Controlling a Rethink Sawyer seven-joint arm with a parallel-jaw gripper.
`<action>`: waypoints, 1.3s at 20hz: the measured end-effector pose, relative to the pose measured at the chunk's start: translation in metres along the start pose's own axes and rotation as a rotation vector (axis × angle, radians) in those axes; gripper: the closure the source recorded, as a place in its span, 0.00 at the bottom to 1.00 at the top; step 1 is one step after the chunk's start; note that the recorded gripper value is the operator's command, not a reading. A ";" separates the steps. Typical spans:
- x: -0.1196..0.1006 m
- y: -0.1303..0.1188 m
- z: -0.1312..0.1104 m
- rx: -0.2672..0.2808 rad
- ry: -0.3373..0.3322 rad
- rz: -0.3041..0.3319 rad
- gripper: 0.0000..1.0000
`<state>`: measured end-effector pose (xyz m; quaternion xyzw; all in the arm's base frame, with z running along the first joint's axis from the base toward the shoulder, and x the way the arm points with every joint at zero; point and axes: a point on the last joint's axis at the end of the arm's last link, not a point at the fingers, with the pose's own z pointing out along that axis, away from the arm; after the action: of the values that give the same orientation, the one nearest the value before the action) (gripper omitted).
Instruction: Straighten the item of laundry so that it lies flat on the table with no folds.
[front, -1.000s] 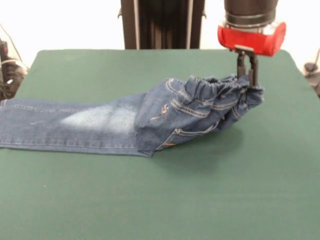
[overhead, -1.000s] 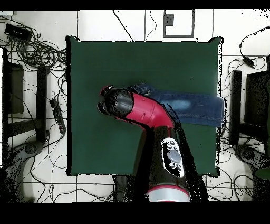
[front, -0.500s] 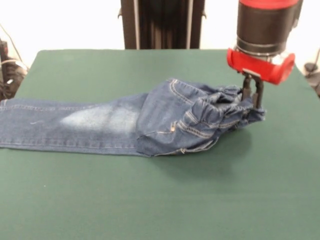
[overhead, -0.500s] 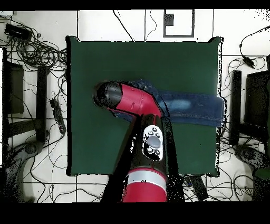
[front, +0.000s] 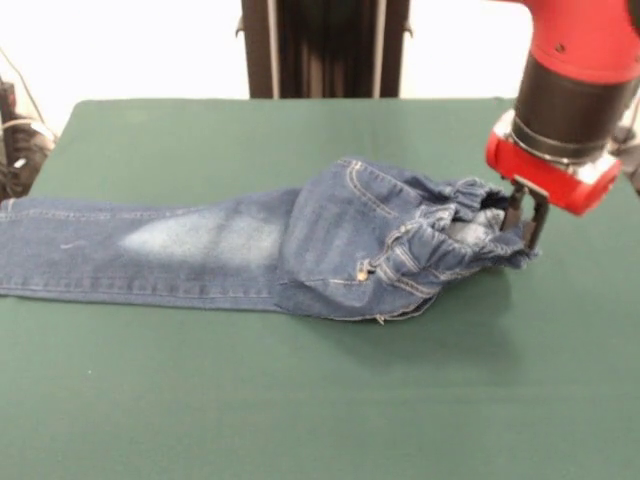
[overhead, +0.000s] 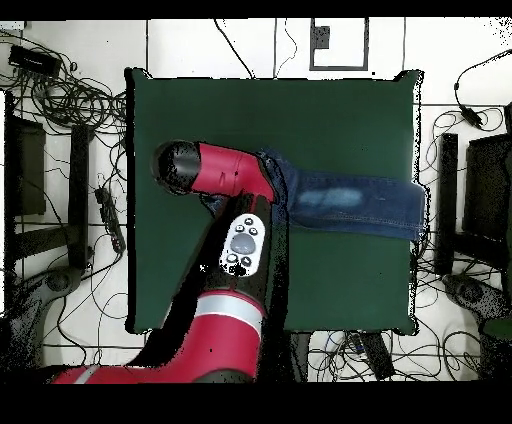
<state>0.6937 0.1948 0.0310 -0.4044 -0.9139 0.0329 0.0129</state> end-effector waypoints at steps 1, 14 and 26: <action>0.002 0.004 0.004 0.014 -0.003 0.003 1.00; 0.019 0.026 0.039 0.117 -0.060 0.046 1.00; 0.039 0.034 0.026 0.179 -0.058 0.054 1.00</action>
<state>0.6914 0.2446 0.0022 -0.4250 -0.8961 0.1263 0.0216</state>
